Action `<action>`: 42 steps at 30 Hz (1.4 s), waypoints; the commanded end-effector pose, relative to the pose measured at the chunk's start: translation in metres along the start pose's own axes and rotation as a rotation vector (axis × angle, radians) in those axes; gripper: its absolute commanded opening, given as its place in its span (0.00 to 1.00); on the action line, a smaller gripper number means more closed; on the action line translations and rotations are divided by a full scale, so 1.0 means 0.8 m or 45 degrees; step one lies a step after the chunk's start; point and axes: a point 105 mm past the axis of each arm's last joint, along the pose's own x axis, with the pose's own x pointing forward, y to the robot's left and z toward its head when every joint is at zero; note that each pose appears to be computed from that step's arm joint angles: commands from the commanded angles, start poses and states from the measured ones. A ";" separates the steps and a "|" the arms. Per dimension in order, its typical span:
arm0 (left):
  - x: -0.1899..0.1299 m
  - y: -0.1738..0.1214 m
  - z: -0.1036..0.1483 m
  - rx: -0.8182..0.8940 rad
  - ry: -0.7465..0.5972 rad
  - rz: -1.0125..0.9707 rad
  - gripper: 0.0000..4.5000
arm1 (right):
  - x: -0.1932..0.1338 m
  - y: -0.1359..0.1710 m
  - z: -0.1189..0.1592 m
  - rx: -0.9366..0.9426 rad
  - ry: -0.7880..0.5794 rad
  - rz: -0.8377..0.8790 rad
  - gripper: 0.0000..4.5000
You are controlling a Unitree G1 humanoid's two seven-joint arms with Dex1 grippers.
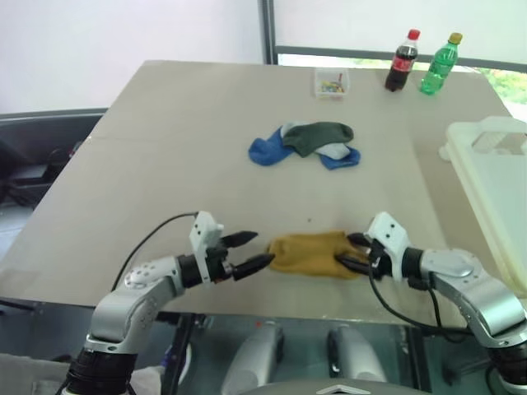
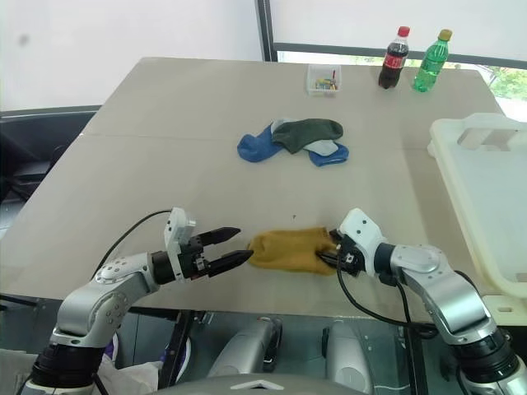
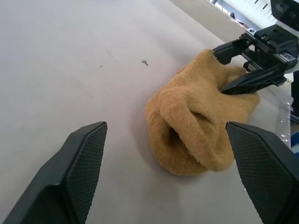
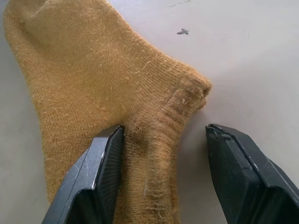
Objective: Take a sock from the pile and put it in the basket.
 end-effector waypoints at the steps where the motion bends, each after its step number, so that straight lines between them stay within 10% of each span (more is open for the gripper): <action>1: -0.001 -0.009 0.010 0.037 0.000 -0.049 0.95 | -0.014 -0.003 0.019 -0.073 -0.073 -0.034 0.63; 10: -0.003 -0.010 0.013 0.034 0.026 -0.077 0.95 | -0.046 0.003 0.040 -0.138 -0.154 -0.050 0.01; 28: -0.010 -0.004 -0.006 -0.073 0.244 -0.096 0.95 | -0.003 0.020 -0.032 -0.121 0.009 0.041 0.01; 42: 0.020 -0.013 0.000 -0.231 0.499 -0.285 0.95 | 0.007 0.026 -0.016 -0.193 -0.034 0.021 0.01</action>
